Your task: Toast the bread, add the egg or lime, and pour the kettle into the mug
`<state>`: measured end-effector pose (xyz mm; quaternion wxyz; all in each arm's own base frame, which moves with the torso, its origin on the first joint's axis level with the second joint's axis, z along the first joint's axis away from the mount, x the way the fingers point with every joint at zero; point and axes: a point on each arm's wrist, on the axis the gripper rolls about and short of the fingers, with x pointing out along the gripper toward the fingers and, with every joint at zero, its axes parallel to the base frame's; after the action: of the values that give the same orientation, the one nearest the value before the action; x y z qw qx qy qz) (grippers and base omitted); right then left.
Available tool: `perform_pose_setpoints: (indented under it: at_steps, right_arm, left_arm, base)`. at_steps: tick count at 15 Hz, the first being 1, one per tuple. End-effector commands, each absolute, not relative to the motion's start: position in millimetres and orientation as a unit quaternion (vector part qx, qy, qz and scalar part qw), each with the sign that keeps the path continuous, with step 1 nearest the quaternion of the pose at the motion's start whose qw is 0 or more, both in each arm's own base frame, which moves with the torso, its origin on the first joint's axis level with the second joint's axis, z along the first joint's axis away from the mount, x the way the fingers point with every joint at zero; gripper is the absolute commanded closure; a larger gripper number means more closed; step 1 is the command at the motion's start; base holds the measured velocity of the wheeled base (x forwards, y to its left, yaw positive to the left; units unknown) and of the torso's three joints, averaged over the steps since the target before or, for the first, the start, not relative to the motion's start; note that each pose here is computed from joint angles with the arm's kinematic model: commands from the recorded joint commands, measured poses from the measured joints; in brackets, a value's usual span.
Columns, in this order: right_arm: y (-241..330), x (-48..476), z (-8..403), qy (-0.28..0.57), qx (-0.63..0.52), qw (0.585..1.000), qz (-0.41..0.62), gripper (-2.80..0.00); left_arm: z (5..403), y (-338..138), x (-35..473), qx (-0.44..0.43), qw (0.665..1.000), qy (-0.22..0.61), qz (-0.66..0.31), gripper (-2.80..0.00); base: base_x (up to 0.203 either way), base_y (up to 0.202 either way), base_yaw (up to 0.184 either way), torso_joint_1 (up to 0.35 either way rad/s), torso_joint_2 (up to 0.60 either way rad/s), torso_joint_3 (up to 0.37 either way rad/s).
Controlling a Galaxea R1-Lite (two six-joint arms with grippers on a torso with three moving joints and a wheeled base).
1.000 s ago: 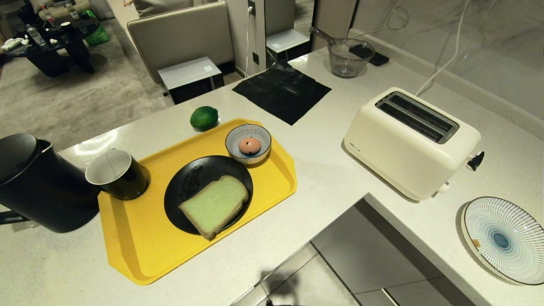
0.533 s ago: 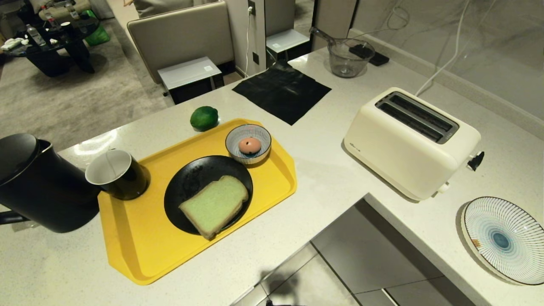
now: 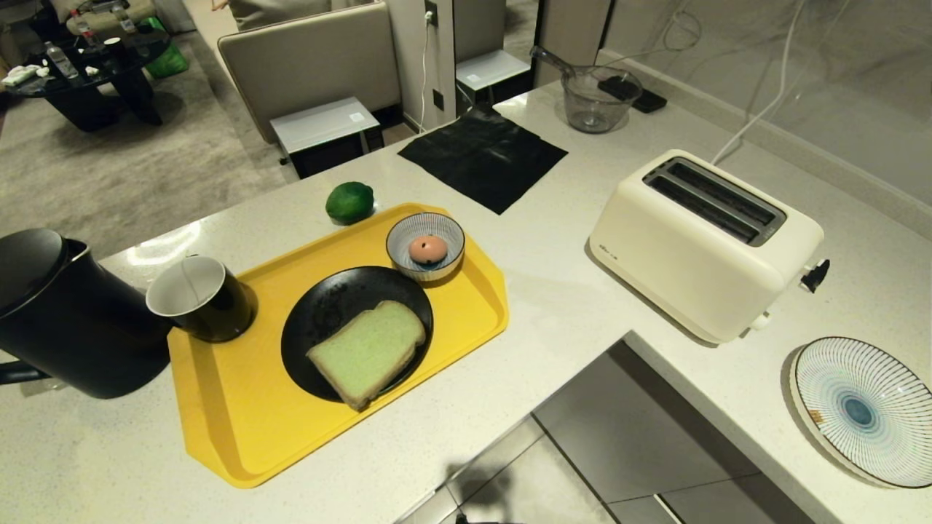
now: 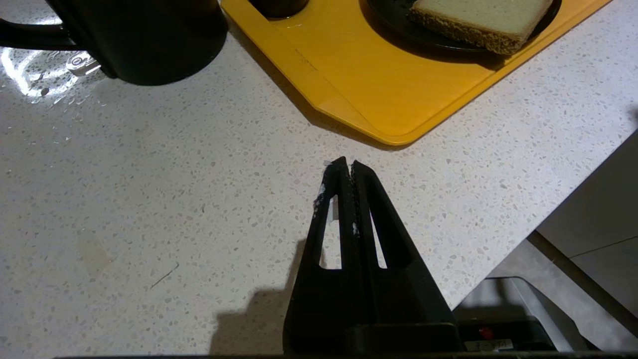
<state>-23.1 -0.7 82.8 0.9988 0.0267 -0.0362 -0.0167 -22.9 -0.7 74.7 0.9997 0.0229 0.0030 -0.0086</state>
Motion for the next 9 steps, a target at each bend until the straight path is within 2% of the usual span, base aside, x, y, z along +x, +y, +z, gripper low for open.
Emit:
perform_pose_setpoints:
  at_steps: [1,9]
  right_arm:
    - [-0.7,-20.9,75.6,-0.023,0.027,0.999,-0.018,0.00]
    - [-0.7,-20.9,75.6,-0.023,0.024,0.999,-0.017,0.00]
  left_arm:
    - [74.7,-0.7,-22.8,0.023,1.000,0.004,-0.009,0.00]
    - [74.7,-0.5,-22.8,0.023,1.000,0.004,-0.002,0.00]
  base:
    - [0.000,0.000,0.000,0.000,0.00,0.000]
    - [0.000,0.000,0.000,0.000,0.00,0.000]
